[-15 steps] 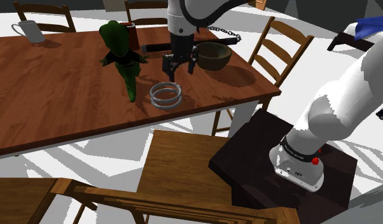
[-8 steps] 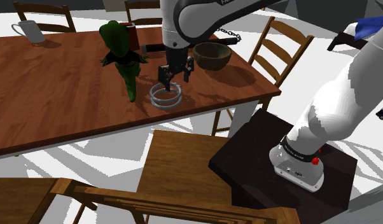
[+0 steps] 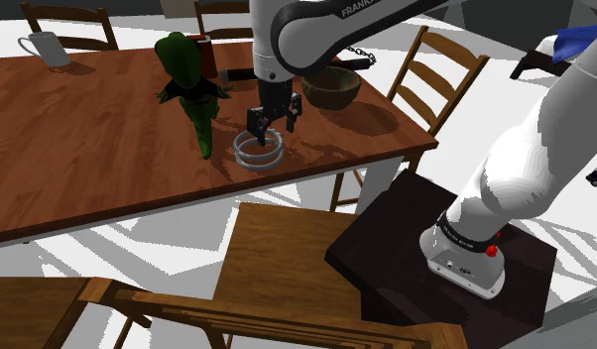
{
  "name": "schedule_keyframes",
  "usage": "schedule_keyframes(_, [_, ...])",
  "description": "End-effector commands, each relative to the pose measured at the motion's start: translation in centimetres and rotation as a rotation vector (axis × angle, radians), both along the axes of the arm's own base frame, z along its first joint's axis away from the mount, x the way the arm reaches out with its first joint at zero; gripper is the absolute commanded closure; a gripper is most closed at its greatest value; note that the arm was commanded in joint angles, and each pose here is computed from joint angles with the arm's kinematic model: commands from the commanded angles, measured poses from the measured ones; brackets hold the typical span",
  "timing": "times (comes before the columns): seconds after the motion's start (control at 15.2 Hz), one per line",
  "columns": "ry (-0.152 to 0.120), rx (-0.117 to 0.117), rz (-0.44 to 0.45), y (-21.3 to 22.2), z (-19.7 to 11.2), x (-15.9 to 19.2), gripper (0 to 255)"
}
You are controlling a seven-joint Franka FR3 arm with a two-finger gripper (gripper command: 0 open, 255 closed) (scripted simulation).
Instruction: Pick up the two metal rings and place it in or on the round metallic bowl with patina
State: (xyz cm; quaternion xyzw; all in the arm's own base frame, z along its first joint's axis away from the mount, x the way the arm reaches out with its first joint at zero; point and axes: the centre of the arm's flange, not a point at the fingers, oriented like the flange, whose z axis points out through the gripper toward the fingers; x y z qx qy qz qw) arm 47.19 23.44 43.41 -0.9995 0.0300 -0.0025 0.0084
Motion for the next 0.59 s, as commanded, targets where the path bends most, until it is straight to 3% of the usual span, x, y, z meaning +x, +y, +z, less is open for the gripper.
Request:
schedule_keyframes(0.0, [0.0, 0.0, 0.0, 0.0, 0.0, 0.0, 0])
schedule_keyframes(0.07, [0.0, 0.0, 0.0, 0.0, 0.0, 0.0, 255])
schedule_keyframes(0.53, [0.0, 0.0, 0.0, 0.0, 0.0, 0.0, 255])
